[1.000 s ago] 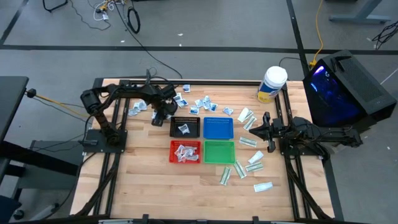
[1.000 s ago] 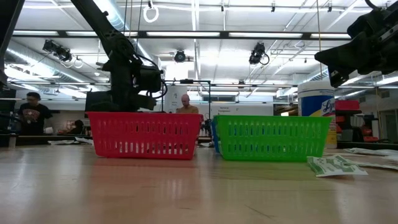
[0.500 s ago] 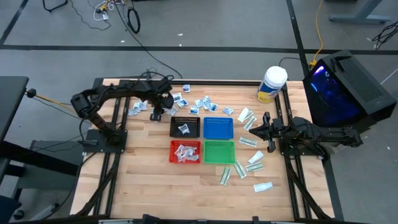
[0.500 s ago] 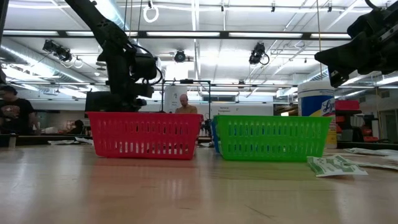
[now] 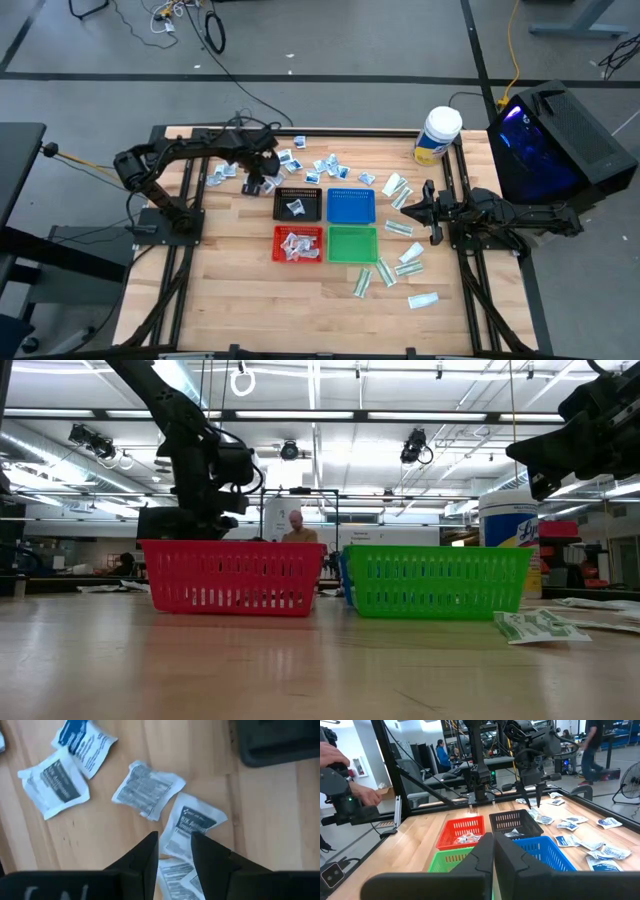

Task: Pick & Place First Aid Supplies
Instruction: Put the gray towelette pack into the black bin

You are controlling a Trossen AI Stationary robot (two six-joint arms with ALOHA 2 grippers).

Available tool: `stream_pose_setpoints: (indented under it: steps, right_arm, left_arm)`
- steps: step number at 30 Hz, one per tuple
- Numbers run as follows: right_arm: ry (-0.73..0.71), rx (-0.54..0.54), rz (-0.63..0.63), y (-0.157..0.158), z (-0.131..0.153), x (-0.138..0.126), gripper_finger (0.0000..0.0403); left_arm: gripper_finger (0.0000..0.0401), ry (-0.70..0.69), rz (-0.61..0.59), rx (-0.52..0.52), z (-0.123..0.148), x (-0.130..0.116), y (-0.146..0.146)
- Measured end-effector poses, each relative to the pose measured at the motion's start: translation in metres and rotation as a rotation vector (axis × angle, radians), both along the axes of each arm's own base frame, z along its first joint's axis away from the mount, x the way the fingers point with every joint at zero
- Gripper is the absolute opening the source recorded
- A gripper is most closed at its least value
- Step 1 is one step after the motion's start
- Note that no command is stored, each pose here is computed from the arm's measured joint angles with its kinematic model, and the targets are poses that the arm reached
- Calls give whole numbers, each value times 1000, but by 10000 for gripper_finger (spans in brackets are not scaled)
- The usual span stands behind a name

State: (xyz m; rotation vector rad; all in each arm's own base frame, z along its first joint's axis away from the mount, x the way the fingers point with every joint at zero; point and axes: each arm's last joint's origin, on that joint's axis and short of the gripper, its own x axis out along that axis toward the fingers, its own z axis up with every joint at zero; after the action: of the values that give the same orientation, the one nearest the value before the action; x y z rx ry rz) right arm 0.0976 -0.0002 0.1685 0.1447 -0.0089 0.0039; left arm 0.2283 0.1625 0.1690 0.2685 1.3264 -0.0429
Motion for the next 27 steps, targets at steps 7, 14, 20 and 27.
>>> stream_pose_setpoints:
  steps: [7, 14, 20, 27]
  right_arm:
    - [0, 0, 0, 0, 0, 0, 18]
    - [0, 0, 0, 0, 0, 0, 18]
    - [0, 0, 0, 0, 0, 0, 18]
    - [0, 0, 0, 0, 0, 0, 18]
  left_arm:
    - [125, 4, -3, -13, -2, -2, -1]
    - [191, -25, -74, -38, -2, 0, -2]
    - [251, -22, -83, -36, -3, -2, 0]
    - [259, 31, -70, -75, -21, 0, 5]
